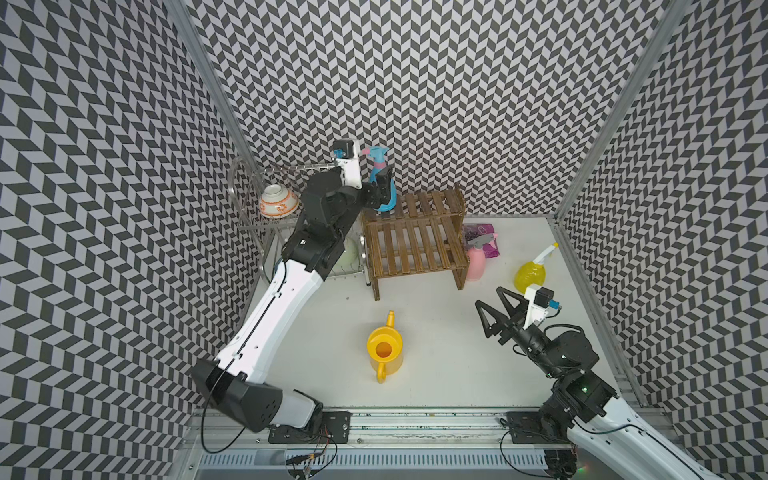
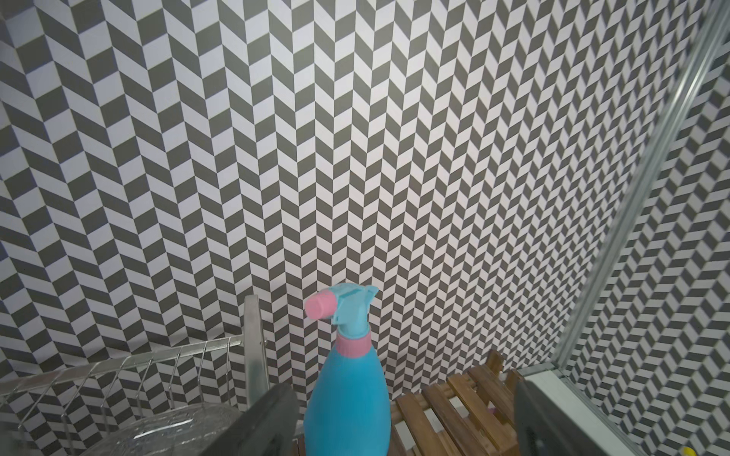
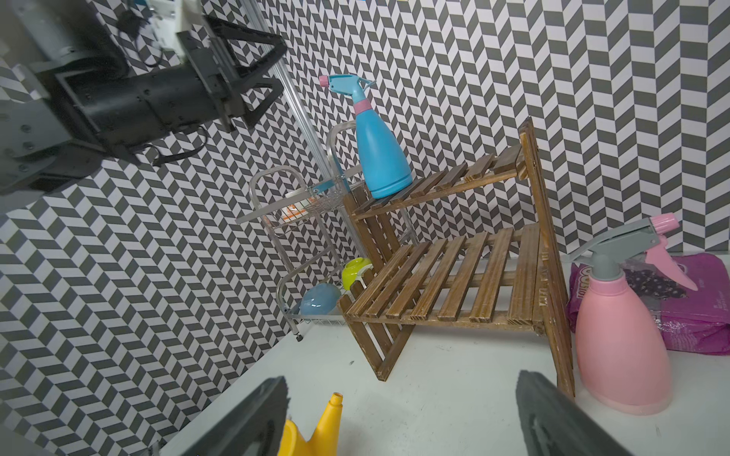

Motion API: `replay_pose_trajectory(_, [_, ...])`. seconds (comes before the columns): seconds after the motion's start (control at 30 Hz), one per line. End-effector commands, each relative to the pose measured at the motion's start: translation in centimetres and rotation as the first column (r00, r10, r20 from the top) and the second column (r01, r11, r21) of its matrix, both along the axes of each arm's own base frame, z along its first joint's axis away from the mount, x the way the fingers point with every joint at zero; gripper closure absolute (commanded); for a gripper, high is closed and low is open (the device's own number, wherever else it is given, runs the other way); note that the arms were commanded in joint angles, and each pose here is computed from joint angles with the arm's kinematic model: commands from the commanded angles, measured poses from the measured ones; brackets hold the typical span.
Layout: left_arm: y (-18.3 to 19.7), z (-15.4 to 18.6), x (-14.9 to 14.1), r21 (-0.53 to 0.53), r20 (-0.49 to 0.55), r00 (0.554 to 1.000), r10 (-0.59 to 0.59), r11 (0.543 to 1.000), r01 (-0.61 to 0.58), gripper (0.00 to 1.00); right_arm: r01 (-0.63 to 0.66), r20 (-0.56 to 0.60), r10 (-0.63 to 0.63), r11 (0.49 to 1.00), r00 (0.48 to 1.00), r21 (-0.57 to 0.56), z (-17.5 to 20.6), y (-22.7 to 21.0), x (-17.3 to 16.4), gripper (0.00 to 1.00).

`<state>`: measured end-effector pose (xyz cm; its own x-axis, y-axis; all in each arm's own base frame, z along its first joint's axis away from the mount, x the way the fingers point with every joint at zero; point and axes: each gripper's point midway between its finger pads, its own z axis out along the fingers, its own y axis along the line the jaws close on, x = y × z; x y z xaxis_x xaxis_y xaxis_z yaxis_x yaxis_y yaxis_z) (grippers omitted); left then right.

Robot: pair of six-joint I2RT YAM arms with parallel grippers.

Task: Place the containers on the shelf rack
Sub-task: 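Place the container on the shelf, then pick up a container from the center of the board.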

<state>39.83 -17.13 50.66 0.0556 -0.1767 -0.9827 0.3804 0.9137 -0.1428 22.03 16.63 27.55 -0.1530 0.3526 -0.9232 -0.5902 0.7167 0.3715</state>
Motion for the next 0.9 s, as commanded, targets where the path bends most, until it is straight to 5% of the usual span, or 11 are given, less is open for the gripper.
replay_pose_trajectory(0.0, [-0.8, 1.1, -4.5, -0.118, 0.092, 0.982, -0.163, 0.978, 0.173, 0.13, -0.034, 0.071, 0.032, 0.999, 0.997, 0.034, 1.5, 0.1, -0.7, 0.07])
replay_pose_trajectory(0.23, [-0.1, -5.8, -12.7, -0.331, 0.167, 0.920, -0.354, 0.859, 0.391, 0.14, -0.215, 0.144, 0.206, 0.976, 0.968, 0.045, 2.1, 2.3, -3.0, 0.06])
replay_pose_trajectory(0.37, [-0.9, -12.2, -14.7, -0.406, 0.089, 0.889, -0.448, 0.799, 0.443, 0.15, -0.383, 0.161, 0.376, 0.923, 0.913, 0.015, 2.0, 4.6, -4.7, 0.05])
replay_pose_trajectory(0.67, [1.1, -21.3, -16.2, -0.405, -0.077, 0.929, -0.361, 0.863, 0.302, 0.14, -0.660, 0.059, 0.663, 0.749, 0.746, -0.061, -0.5, 9.5, -7.2, 0.07])
replay_pose_trajectory(0.87, [5.0, -25.2, -16.4, -0.445, -0.110, 0.977, -0.182, 0.888, 0.116, 0.06, -0.602, -0.151, 0.584, 0.785, 0.797, -0.144, -4.7, 13.2, -7.1, 0.09])
